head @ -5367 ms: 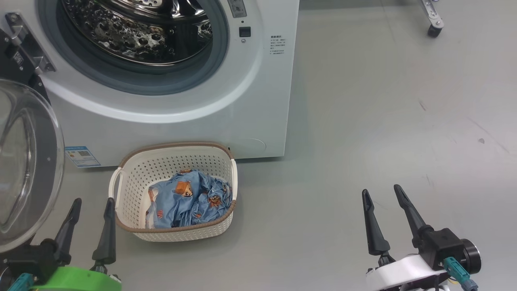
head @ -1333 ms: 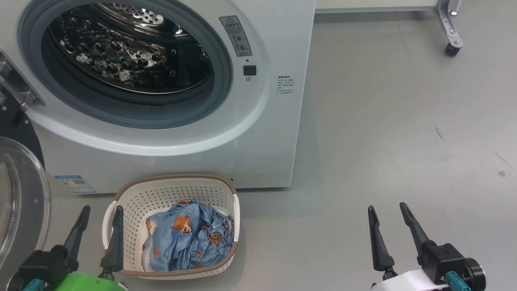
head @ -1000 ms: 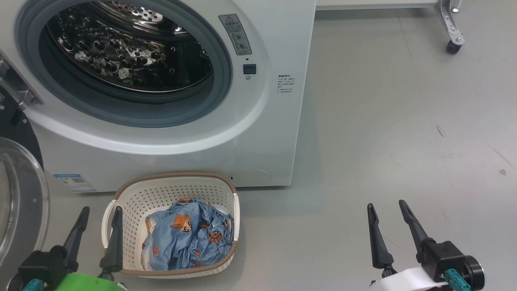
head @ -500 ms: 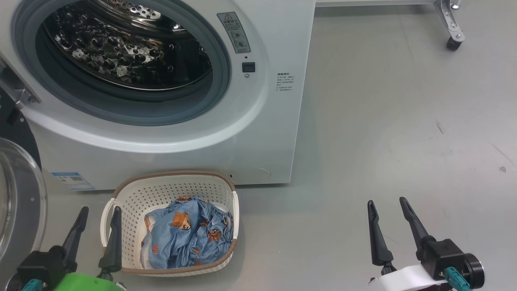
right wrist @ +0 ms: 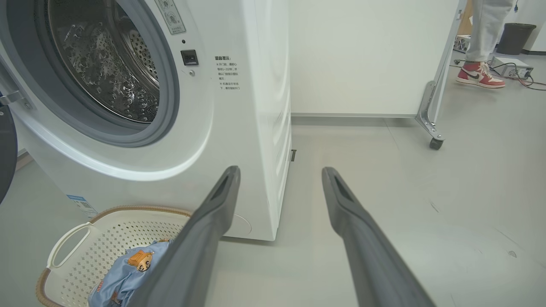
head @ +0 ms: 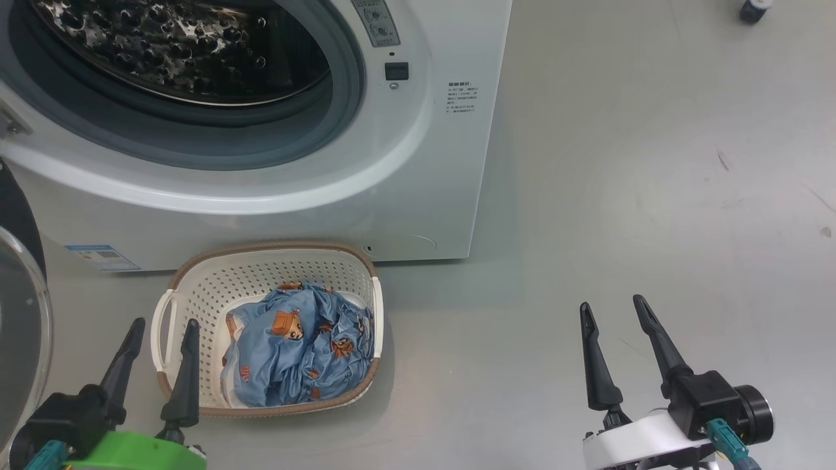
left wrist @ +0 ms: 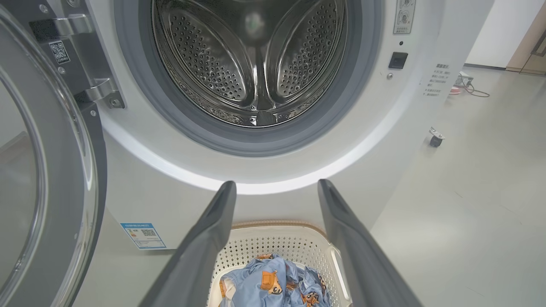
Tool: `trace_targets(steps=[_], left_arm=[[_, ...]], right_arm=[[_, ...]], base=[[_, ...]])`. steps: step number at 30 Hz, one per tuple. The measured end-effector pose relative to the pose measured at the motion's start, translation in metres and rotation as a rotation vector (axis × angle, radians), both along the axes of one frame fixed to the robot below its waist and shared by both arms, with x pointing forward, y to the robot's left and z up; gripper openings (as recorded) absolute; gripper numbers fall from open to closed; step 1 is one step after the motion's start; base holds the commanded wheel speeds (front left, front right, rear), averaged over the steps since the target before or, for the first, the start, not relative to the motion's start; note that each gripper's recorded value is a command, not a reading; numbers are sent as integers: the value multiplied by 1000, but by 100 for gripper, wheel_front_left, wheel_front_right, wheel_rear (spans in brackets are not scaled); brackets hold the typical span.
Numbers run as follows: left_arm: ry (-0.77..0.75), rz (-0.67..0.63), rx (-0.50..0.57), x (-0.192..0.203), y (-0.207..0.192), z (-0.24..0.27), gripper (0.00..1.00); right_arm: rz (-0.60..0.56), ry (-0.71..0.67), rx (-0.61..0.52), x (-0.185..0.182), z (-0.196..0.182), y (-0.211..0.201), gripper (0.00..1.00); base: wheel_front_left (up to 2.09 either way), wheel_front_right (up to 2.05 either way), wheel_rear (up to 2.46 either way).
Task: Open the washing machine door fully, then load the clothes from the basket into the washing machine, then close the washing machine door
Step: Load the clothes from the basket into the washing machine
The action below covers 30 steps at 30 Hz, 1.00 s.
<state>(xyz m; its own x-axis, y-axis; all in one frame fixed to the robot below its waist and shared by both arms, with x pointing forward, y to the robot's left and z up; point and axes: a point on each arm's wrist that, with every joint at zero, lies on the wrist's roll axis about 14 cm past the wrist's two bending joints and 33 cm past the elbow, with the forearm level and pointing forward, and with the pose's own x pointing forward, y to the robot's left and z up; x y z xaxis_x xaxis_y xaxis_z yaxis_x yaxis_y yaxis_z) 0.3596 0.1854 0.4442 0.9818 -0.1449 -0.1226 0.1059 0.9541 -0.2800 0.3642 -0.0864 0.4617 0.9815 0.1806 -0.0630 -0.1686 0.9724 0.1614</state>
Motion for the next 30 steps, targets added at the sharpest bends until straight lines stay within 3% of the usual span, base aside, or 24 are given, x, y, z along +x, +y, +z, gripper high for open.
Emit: trace_targets(steps=[16,30], left_arm=[[74,-41,-17,21,-4,-26,100],[144,-82,-42,40,-11,-55,100]], right_arm=[[40,75,38,15,-26,17,100],[-13,141,50,29,-52,3,100]], base=[[0,0,0],[0,0,0]])
